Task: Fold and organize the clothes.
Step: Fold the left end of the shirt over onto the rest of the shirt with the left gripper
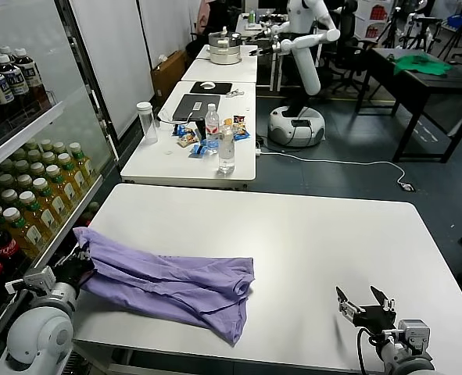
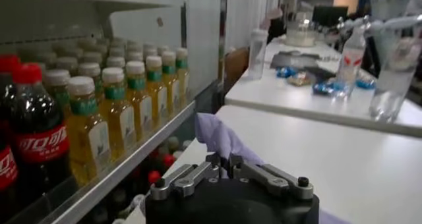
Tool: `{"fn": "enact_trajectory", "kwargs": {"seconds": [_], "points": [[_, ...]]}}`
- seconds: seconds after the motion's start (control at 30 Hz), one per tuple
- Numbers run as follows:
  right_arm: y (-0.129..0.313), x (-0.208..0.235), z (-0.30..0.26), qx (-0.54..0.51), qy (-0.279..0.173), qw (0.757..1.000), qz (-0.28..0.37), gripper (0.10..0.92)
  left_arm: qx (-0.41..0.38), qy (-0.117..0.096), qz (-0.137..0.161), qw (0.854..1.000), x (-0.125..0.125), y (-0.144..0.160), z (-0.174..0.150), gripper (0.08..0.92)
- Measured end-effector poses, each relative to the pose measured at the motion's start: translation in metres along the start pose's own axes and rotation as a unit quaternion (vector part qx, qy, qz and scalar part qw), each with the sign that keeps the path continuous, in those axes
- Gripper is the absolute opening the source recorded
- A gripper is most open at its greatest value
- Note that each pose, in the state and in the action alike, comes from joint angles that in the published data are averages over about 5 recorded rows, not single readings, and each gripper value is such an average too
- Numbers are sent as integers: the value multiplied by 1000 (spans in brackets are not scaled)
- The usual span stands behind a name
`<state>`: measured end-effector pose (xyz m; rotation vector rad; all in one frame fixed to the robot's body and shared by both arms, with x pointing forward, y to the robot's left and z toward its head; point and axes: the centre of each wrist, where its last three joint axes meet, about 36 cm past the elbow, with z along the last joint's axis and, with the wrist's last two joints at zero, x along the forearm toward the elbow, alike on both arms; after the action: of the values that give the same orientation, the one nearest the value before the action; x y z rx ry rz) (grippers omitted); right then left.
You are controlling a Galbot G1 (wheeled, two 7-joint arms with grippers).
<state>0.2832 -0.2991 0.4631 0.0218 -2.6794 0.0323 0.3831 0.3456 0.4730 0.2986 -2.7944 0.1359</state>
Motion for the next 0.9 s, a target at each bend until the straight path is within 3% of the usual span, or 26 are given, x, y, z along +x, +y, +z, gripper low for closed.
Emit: {"fn": "enact_trajectory", "kwargs": {"seconds": [0.33,0.57,0.9], "points": [[1,-2,6,0,6,1000,1,823,75,-4,102,992,54,-62,-10,144],[0,-4,10,0,9,1000,4,823,119,16,163,979,75,-107,0,144],[2,-6,12,-1,8,1000,4,823,137,57,211,966,79,-160,24,144]]}}
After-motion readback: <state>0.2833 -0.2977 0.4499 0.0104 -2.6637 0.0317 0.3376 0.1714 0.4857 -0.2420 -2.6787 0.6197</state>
